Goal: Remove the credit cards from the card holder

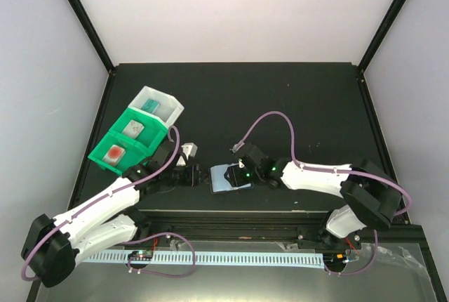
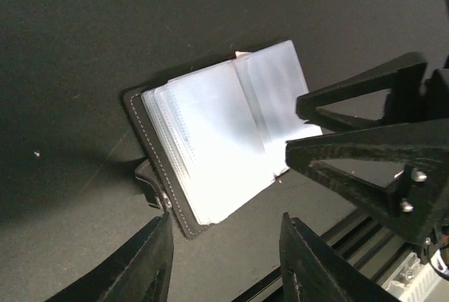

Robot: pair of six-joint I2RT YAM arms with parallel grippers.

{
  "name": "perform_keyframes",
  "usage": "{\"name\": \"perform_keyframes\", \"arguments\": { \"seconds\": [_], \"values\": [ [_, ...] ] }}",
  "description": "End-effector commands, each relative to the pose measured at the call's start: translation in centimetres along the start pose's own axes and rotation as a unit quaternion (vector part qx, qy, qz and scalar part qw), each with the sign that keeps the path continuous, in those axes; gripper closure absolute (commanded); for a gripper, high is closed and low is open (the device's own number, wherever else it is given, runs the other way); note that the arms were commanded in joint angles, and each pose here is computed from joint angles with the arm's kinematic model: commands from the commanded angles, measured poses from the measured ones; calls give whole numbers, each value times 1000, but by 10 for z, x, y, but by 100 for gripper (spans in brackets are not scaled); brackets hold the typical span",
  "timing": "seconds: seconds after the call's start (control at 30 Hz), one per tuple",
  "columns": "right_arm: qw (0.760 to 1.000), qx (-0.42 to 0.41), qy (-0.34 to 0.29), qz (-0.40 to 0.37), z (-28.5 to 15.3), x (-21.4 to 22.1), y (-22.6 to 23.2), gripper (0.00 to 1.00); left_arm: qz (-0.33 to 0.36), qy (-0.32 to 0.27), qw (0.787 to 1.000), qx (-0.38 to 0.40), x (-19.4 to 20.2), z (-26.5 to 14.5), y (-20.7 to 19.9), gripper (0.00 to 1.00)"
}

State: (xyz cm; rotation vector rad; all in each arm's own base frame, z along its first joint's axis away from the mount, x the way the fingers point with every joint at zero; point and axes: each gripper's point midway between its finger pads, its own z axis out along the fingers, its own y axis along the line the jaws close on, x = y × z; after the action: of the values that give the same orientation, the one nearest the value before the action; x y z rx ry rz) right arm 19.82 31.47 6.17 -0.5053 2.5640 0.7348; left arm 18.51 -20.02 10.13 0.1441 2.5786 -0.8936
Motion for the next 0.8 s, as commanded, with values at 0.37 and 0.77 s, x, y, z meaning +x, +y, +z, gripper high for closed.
{"name": "perform_keyframes", "arguments": {
  "seconds": [0.37, 0.77],
  "values": [
    [1000, 11, 13, 15, 31, 6, -6, 62, -11, -11, 996, 89, -10, 4, -31, 37],
    [999, 16, 5, 43, 33, 22, -21, 93, -7, -13, 997, 75, -27, 25, -24, 30]
  ]
}}
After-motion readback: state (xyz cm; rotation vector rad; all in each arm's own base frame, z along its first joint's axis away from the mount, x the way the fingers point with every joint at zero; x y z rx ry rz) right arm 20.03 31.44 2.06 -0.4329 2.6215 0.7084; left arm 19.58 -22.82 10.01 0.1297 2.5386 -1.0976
